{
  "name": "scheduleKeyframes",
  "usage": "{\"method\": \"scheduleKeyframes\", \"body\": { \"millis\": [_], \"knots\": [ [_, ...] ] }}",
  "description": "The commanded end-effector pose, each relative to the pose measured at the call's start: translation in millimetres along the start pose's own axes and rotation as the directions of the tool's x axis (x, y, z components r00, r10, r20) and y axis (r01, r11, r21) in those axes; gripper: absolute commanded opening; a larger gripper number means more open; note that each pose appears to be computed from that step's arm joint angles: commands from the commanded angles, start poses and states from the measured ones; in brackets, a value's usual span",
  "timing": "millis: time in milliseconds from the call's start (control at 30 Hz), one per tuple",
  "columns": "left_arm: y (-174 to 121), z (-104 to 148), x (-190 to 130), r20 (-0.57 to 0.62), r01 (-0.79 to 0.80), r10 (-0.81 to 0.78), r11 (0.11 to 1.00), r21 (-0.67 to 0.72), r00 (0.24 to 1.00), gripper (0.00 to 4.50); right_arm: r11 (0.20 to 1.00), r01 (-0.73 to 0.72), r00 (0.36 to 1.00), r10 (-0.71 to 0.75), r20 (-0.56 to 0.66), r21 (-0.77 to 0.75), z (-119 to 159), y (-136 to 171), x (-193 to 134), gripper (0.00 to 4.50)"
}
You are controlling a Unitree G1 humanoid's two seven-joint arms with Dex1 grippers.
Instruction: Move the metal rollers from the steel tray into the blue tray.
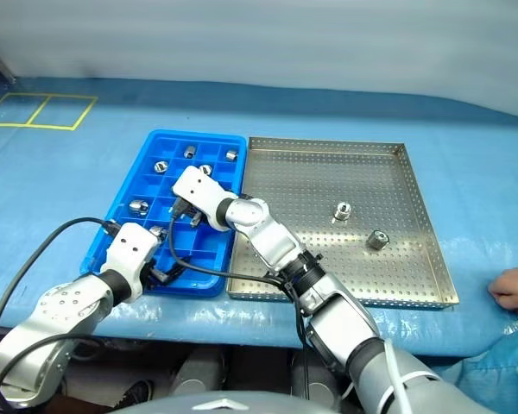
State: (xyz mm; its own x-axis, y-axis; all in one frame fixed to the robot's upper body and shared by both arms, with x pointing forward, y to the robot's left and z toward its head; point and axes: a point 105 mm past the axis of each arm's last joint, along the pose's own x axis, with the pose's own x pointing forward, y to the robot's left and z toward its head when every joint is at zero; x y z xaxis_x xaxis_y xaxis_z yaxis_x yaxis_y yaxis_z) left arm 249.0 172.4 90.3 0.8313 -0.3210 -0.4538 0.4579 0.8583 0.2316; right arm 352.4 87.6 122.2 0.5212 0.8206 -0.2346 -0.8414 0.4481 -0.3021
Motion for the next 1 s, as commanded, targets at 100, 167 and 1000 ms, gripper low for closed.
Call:
{"method": "scheduleKeyframes", "body": {
  "millis": [100,167,1000],
  "knots": [
    [-3.7,8.0,-0.8,0.026,-0.021,0.021,1.000,-0.004,0.999,3.82,0.999,0.005,1.000,-0.005,0.011,0.037,4.1,-8.7,4.1,1.65],
    [-3.6,7.8,0.0,0.025,-0.022,0.023,1.000,-0.009,0.999,3.82,0.999,0.017,1.000,-0.018,0.019,0.051,5.4,-11.0,4.4,2.28],
    [-35.9,58.6,41.9,0.193,0.206,-0.207,0.978,0.026,0.959,3.82,0.725,0.680,0.728,-0.647,-0.226,0.112,-64.9,-106.7,-190.9,3.27]
  ]
}}
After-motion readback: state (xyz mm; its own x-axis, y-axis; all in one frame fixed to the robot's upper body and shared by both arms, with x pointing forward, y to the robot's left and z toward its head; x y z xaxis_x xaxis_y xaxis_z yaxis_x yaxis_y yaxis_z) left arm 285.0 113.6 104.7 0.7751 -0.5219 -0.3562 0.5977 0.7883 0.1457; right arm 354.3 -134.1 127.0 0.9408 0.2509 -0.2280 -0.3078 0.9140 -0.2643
